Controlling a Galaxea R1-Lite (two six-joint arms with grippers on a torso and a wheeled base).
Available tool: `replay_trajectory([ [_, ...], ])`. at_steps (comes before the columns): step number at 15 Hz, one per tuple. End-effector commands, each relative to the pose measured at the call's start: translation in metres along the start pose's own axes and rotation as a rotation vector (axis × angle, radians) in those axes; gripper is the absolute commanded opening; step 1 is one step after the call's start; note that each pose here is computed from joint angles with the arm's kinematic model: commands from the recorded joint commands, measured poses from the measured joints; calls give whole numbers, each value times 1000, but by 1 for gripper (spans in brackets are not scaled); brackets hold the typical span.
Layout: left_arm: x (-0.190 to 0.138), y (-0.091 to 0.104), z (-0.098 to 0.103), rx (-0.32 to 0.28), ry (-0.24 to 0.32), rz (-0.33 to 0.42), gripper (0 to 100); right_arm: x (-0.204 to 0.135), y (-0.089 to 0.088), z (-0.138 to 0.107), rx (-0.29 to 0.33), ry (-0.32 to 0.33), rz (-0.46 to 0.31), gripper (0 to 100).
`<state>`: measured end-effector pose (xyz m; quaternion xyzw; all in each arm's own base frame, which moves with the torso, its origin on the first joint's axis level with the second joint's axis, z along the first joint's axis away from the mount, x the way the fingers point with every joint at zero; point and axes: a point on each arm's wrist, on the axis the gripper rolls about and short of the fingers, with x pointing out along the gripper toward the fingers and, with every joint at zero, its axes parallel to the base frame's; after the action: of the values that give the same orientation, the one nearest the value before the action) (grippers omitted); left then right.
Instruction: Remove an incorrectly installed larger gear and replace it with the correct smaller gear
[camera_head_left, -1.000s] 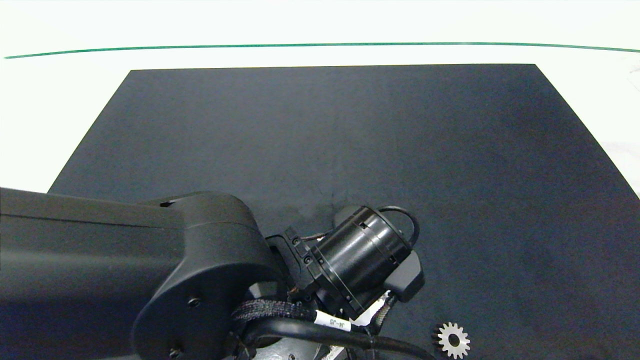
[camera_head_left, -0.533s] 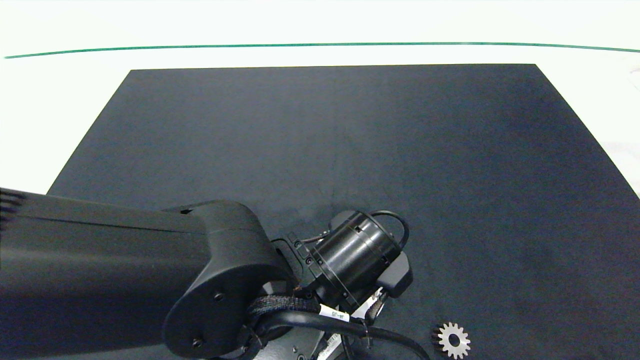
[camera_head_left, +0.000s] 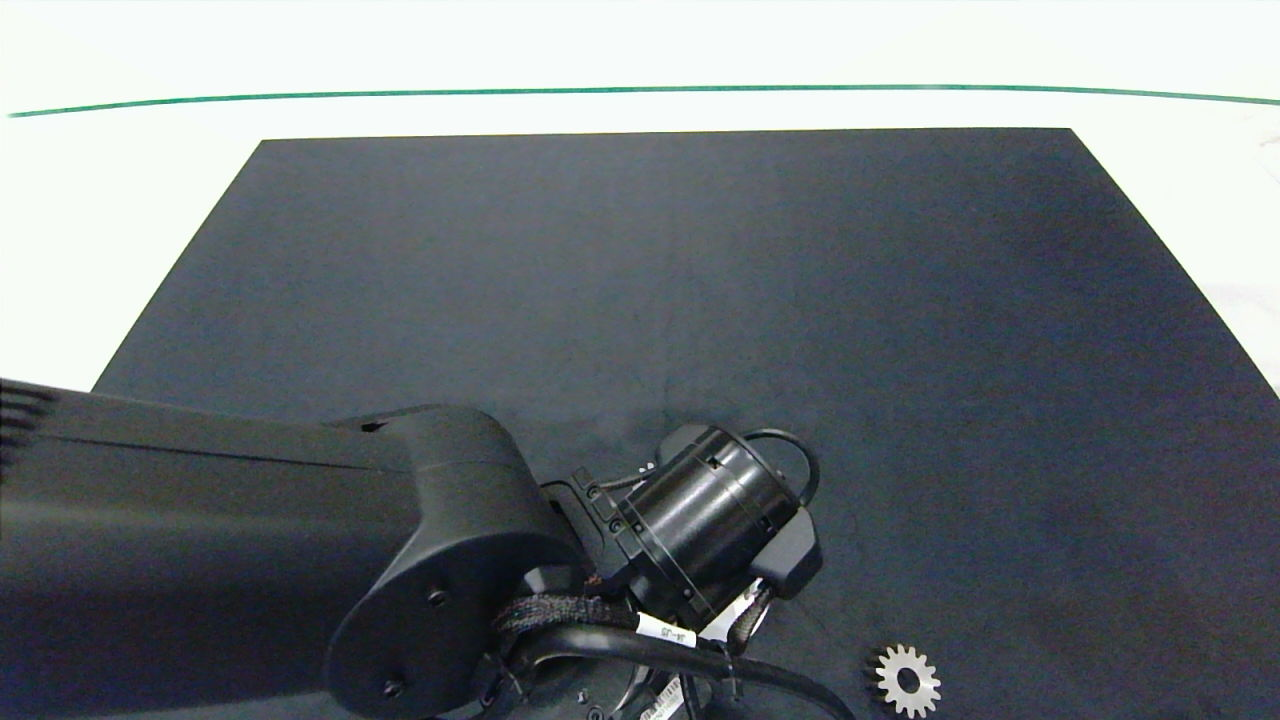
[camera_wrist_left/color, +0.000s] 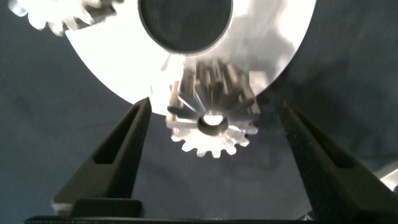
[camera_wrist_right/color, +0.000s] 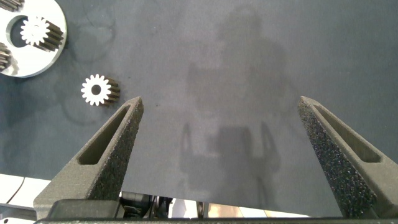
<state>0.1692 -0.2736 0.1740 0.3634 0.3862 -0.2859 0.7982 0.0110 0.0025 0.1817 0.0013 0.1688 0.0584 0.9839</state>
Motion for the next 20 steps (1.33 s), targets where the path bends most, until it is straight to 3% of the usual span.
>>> replay_trajectory([
  [1,-4,0,6,-5,-23,1,75,1,0,0,0,6,2,100],
  [9,9,-5,7,9,10,-1,60,0,0,-1,-1,5,2,100],
  [20,9,-3,6,10,10,1,38,1,0,-1,-1,6,3,100],
])
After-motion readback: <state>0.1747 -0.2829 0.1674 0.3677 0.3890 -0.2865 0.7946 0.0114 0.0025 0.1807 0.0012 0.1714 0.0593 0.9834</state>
